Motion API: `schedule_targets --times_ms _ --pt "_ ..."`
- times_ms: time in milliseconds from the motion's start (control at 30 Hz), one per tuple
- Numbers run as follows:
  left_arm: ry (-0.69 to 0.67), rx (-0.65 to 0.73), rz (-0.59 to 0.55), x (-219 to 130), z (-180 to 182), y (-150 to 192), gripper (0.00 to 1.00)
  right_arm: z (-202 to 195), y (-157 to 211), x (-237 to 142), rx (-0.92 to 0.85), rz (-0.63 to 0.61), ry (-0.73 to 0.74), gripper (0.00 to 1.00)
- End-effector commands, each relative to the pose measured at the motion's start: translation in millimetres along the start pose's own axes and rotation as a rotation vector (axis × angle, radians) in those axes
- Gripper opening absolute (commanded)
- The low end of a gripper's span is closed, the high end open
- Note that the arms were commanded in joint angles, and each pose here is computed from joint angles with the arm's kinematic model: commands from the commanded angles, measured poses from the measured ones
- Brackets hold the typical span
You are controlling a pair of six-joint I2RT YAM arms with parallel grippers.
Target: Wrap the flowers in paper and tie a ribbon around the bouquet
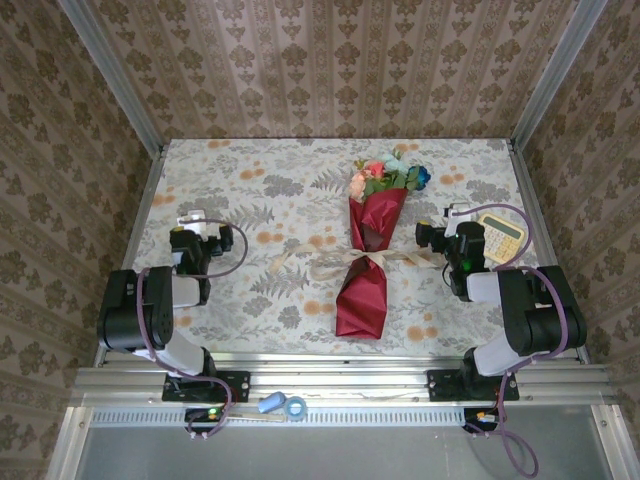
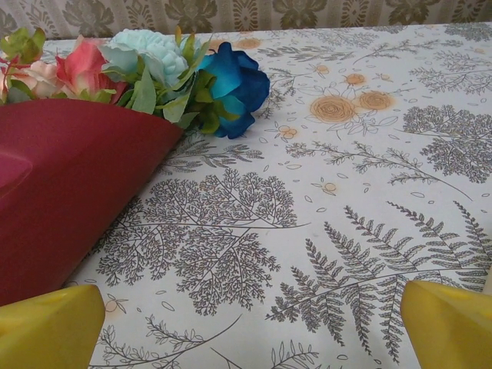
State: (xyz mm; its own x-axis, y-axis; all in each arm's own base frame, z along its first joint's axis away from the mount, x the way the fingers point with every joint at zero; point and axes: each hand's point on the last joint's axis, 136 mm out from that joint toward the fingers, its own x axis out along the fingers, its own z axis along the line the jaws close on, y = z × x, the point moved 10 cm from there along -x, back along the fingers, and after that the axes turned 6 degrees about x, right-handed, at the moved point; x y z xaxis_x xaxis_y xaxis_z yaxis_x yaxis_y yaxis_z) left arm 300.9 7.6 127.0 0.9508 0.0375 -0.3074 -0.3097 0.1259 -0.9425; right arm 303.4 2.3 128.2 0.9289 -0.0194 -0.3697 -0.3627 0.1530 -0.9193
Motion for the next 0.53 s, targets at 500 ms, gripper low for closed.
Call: schedule_targets --times_ms 500 --pt "0.019 0.019 -0.002 0.7 0.2 -1.6 1.00 0.1 -4.1 0.8 -0.032 -0.034 0.022 1.00"
